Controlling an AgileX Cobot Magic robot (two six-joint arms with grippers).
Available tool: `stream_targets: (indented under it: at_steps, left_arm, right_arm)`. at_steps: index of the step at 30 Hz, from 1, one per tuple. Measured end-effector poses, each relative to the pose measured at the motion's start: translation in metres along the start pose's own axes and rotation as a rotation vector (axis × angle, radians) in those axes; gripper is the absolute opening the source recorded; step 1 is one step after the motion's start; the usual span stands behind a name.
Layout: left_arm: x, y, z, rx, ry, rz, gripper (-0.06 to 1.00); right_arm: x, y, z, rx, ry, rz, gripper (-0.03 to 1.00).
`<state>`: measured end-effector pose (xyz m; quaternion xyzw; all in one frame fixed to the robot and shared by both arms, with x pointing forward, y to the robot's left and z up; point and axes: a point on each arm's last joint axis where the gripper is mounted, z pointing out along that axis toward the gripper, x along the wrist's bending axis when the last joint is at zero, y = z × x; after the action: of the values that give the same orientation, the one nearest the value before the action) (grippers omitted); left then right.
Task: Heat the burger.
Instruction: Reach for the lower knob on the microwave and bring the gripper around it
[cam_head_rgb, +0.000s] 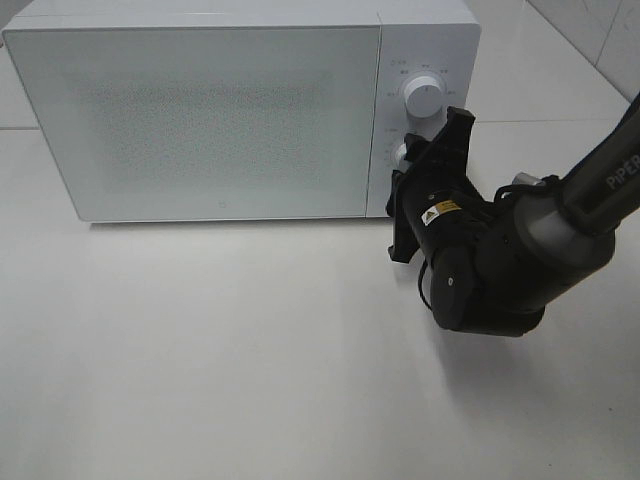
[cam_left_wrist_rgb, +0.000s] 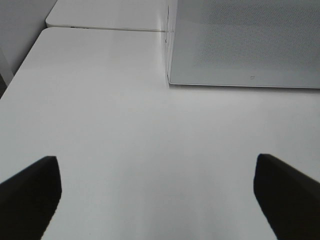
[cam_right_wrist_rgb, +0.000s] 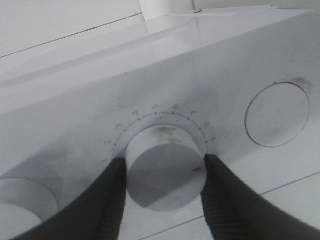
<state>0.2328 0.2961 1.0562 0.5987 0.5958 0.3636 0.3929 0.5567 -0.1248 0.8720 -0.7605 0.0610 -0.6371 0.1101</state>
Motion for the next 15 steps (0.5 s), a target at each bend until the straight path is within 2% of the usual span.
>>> stream_targets:
  at_steps: [15]
  left_arm:
    - [0.0,0.0,0.0,0.0,0.0,0.0,0.99]
  right_arm:
    - [0.0001,0.0011,0.0,-0.012,0.001,-0.044,0.41]
